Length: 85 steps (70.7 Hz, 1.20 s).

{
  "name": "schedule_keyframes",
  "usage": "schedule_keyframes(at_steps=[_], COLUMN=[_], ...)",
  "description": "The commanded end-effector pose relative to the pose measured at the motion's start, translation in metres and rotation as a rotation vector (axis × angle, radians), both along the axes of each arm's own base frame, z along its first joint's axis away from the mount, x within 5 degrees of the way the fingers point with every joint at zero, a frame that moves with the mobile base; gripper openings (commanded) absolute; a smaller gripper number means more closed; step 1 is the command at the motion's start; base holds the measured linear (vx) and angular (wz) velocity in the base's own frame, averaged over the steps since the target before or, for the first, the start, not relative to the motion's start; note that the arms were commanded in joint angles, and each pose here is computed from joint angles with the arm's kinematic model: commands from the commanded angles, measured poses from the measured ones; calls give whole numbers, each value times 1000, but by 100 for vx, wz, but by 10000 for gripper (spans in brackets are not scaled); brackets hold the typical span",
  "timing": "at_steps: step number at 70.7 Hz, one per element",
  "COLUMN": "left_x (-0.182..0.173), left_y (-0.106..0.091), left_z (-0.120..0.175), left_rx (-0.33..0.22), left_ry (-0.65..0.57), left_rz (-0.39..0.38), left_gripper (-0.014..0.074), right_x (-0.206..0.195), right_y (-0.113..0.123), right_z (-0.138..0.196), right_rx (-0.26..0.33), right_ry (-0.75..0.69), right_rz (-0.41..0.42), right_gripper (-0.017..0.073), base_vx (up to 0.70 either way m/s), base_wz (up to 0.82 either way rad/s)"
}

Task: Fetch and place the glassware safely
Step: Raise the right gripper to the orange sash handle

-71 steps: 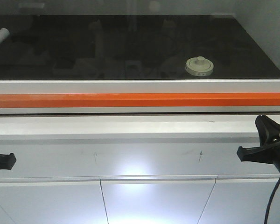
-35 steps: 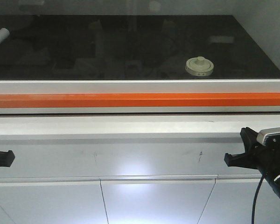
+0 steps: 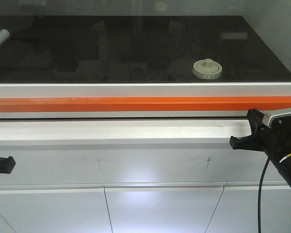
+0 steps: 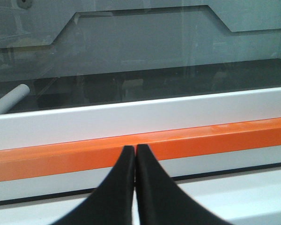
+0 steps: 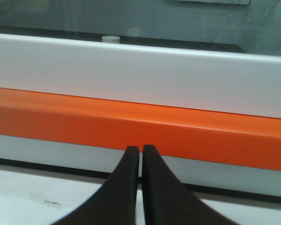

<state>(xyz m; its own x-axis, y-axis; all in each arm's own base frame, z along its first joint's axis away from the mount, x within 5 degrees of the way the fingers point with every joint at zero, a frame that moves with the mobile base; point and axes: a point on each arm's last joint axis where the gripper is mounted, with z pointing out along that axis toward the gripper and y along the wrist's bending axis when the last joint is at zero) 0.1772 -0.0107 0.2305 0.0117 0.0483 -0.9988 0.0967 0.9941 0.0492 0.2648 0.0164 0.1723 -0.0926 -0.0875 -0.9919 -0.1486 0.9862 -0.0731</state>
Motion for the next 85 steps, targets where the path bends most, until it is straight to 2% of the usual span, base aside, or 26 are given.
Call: schedule_keyframes(at_steps=[1, 22, 39, 71, 85], left_x=[2, 2, 2, 2, 2], left_y=[-1, -1, -1, -1, -1], left_z=[16, 16, 16, 16, 16], left_rx=[-23, -23, -23, -23, -22], left_ry=[-114, -114, -114, -114, -114], left_rz=[-8, -8, -8, -8, -8], left_gripper=[-7, -7, -7, -7, -7], right_x=[8, 6, 9, 16, 17], right_y=[-1, 2, 0, 2, -2], right_z=[18, 14, 5, -12, -15], right_rx=[-3, 21, 16, 49, 66], right_ry=[-99, -58, -10, -89, -112], right_rz=[2, 24, 10, 21, -20], right_gripper=[-1, -1, -1, -1, -1], base_vx=[0, 0, 0, 0, 0], base_wz=[0, 0, 0, 0, 0])
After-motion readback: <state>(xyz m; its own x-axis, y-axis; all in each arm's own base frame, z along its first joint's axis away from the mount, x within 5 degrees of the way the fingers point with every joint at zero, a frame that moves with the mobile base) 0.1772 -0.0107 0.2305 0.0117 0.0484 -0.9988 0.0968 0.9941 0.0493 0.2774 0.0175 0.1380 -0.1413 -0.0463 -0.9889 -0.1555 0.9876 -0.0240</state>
